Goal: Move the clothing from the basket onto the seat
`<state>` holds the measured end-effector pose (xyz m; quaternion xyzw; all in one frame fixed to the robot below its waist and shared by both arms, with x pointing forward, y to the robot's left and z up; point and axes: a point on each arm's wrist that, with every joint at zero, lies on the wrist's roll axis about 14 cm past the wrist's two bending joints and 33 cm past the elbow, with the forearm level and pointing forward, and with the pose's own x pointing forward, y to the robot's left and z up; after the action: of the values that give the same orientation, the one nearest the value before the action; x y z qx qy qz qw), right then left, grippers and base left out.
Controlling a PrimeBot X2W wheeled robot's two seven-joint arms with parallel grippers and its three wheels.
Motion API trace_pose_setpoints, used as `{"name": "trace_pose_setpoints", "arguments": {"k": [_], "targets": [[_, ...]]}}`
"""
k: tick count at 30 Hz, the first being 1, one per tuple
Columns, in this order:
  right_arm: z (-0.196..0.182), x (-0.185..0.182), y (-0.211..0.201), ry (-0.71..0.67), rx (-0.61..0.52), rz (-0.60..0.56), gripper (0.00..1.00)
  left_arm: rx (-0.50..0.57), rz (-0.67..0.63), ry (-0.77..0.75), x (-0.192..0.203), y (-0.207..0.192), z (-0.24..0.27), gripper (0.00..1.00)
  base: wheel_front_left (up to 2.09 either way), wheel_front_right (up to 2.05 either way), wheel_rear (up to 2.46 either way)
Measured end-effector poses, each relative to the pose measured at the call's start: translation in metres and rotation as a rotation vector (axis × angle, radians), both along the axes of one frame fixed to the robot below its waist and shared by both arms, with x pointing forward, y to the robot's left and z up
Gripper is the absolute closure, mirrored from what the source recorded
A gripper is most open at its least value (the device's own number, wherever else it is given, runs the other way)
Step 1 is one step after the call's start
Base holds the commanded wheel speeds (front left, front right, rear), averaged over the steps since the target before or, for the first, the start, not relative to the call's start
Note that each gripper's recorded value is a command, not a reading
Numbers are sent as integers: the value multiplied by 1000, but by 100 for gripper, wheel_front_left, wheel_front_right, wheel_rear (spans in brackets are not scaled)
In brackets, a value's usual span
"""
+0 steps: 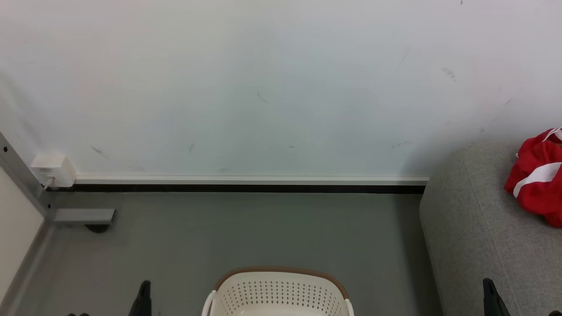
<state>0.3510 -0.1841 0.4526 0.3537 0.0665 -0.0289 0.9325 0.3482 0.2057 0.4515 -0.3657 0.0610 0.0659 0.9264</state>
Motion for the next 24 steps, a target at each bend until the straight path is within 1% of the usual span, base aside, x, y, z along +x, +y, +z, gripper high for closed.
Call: {"name": "trace_pose_setpoints", "arguments": {"k": [12, 24], "targets": [[6, 6, -4, -7, 155, -31, 100, -156, 17, -24, 8, 0, 8, 100, 0, 0, 0], [14, 13, -7, -26, 296, -51, 100, -291, 27, -45, 14, -1, 15, 100, 0, 0, 0]]}}
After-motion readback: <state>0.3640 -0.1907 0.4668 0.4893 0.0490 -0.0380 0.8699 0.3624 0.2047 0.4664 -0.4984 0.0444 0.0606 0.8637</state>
